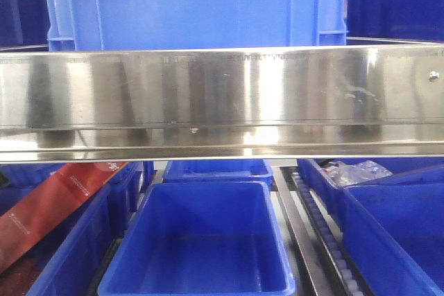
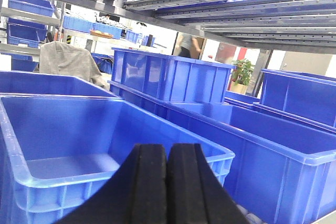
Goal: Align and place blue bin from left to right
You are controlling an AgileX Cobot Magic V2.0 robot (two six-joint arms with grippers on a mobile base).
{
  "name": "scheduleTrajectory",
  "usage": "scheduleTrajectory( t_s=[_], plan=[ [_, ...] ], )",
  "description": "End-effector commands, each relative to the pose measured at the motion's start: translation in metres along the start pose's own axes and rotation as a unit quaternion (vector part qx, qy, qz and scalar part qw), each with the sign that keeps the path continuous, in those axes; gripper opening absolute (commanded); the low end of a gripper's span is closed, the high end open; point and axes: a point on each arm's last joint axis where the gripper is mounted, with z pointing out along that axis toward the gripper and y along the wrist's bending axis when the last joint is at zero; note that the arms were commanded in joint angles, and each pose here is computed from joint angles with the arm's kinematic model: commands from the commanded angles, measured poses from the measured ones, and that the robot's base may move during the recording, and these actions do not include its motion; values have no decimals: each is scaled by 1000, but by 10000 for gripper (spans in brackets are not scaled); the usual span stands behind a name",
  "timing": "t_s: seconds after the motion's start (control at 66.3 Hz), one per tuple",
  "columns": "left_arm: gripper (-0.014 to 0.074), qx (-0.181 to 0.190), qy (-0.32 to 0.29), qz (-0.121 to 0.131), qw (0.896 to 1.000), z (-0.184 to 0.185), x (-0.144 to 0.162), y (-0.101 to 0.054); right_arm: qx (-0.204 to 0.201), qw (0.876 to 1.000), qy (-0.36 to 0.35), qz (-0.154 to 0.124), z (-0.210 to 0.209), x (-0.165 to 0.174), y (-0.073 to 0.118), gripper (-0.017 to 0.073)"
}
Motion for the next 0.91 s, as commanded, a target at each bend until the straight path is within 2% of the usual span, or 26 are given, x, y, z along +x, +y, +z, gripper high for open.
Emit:
scheduleTrajectory(
  t_s=[0.0,0.091,0.166,0.528,0.619,0.724,0.785,0.89],
  plan=[
    [-111,9,-9,2,1000,-1,-2,-2,23,1000,-13,-3,-6,10,-1,-78],
    [-111,9,-9,2,1000,-1,-2,-2,31,999,-16,7,-13,24,1,-78],
    [-111,9,-9,2,1000,-1,-2,-2,32,999,-22,27,-21,37,4,-78],
    [-111,9,-9,2,1000,-1,-2,-2,37,998,-50,27,-46,77,13,-78],
    [-111,9,-9,2,1000,-1,-2,-2,28,998,-42,28,-46,87,16,-78],
    [-111,9,-9,2,1000,-1,-2,-2,8,998,-34,56,-46,99,21,-78],
    [-111,9,-9,2,1000,-1,-2,-2,-1,998,-31,59,-47,107,23,-78],
    [-111,9,-9,2,1000,-1,-2,-2,4,997,-52,64,-48,108,24,-78]
  ],
)
